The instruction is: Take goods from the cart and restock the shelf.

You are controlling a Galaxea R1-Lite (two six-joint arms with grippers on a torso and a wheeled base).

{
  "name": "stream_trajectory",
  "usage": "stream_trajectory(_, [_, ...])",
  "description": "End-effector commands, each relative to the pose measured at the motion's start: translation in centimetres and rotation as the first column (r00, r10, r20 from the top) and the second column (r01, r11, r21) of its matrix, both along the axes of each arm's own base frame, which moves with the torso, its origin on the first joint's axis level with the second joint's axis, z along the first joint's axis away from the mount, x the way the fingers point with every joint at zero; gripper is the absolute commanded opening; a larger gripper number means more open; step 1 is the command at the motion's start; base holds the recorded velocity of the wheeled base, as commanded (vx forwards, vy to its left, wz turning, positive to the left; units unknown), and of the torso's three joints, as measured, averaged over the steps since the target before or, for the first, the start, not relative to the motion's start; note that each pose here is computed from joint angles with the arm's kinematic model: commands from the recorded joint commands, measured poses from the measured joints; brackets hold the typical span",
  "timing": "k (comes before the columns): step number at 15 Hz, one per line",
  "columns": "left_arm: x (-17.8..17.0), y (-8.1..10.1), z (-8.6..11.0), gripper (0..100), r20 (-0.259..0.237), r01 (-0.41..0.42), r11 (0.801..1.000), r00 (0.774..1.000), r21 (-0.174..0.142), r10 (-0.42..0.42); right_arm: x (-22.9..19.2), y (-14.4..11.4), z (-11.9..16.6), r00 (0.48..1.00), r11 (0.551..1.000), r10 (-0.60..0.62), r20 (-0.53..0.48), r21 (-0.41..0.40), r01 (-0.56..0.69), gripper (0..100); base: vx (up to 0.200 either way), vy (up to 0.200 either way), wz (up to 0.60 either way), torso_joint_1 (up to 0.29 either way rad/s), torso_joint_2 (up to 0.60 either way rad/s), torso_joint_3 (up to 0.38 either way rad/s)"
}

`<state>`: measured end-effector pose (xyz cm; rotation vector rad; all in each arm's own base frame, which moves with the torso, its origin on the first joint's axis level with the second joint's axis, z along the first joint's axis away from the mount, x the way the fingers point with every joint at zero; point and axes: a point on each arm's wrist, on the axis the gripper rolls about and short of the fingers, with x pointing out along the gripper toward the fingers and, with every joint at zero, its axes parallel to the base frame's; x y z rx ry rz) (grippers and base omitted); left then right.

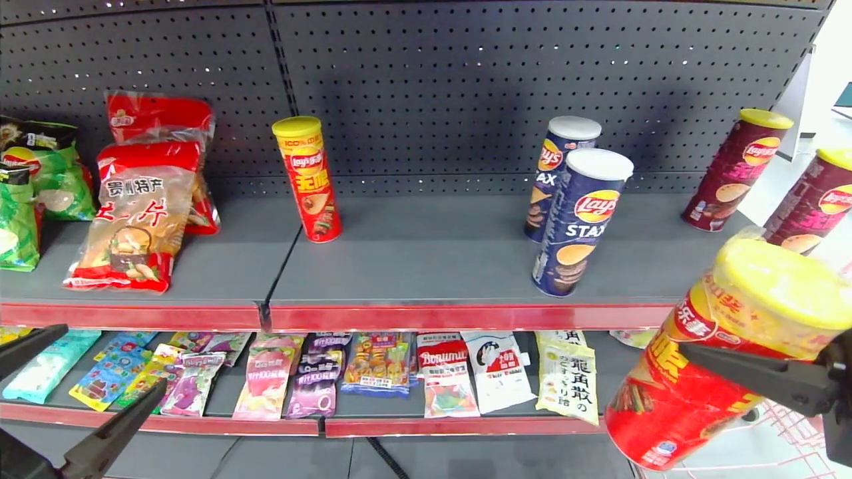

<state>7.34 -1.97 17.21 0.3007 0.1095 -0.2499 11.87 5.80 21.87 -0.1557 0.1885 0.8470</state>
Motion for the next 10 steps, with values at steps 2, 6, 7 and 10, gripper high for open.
stream_trajectory(2, [0.0,0.0,0.0,100,-0.001,0.000,1.000,1.000,0.000,0.000,0.1,0.1,-0.1,1.000,1.000,0.002,-0.006,-0.002,-0.002,0,0.000,0.200,0.00,0.005,0.00,0.002])
stream_trajectory(6, [0.1,0.0,0.0,100,-0.004,0.000,1.000,1.000,0.001,0.000,-0.4,0.8,-0.1,0.998,0.998,0.069,-0.001,-0.003,-0.069,0,0.000,0.200,0.00,0.004,0.00,0.001])
stream_trajectory(7, [0.1,0.0,0.0,100,-0.004,0.000,1.000,1.000,0.001,0.000,-0.4,1.0,0.0,0.997,0.997,0.081,-0.001,-0.003,-0.081,0,0.000,0.200,0.00,0.007,0.00,0.002])
stream_trajectory(10, [0.1,0.0,0.0,100,-0.004,0.000,1.000,1.000,0.001,0.000,-0.4,1.0,-0.2,0.997,0.997,0.082,-0.007,-0.005,-0.082,0,0.000,0.200,0.00,0.001,0.00,0.004])
